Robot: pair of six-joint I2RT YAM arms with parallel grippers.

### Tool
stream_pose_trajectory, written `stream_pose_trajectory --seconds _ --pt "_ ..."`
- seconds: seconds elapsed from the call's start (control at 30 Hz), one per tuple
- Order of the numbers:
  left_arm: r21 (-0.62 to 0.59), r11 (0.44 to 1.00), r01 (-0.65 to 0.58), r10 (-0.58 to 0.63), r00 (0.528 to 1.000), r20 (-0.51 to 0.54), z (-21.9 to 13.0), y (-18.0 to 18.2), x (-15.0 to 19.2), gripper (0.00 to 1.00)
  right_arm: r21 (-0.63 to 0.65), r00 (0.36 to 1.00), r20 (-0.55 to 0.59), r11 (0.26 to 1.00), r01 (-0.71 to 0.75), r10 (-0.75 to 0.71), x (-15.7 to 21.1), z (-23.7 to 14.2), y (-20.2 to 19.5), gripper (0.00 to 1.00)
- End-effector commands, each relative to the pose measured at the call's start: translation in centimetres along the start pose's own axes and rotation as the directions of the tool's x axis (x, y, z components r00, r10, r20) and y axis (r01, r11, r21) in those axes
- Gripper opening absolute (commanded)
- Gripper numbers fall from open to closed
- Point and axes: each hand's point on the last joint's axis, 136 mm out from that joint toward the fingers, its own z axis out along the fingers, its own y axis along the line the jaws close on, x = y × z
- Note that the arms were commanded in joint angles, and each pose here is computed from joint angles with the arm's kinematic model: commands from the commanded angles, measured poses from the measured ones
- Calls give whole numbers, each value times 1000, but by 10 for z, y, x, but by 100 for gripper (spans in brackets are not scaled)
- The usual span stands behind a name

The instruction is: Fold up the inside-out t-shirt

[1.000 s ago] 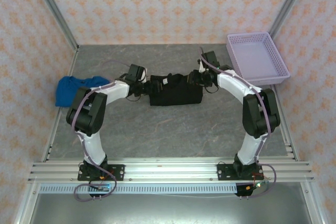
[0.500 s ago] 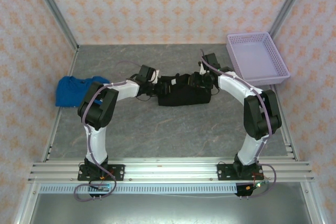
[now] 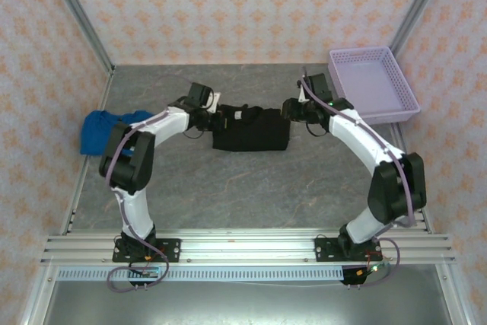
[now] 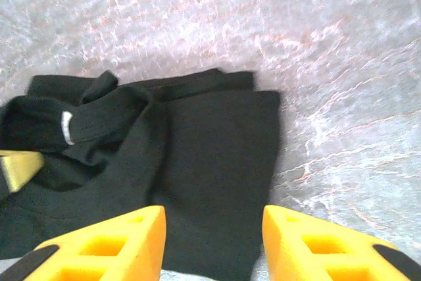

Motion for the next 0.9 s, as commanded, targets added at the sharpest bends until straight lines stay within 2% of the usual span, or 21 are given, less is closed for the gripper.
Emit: stream_pose_trajectory --seconds 0.0,0.13,0.2,0.3,0.4,0.5,0.67,0.73,0.87 --pt "-235 950 -204 205 979 -20 -76 22 -15 0 65 999 26 998 24 -25 3 -15 -15 43" --pt "-442 845 -303 302 950 -73 -137 46 -25 0 -9 999 44 1000 14 -13 8 -21 -5 43" --pt "-519 778 -354 336 932 -132 -169 56 -29 0 -52 999 50 999 4 -1 12 -23 1 43" --pt "-618 658 -431 374 899 -229 -208 75 -32 0 -105 998 59 994 -6 13 17 -25 7 43" --pt "-664 570 -483 381 872 -308 -232 97 -34 0 -148 998 59 989 -15 24 21 -25 13 43" --pt "-683 548 -482 371 872 -319 -247 118 -37 0 -178 998 56 984 -27 37 21 -26 17 43" --pt "-710 585 -392 298 918 -261 -261 158 -37 0 -191 997 55 981 -34 45 24 -27 18 44" --pt "-734 571 -368 267 929 -258 -264 173 -37 0 -183 998 52 983 -31 42 25 -25 17 44" --pt "-800 497 -336 185 942 -280 -271 211 -36 0 -180 999 35 983 -34 41 26 -21 16 44"
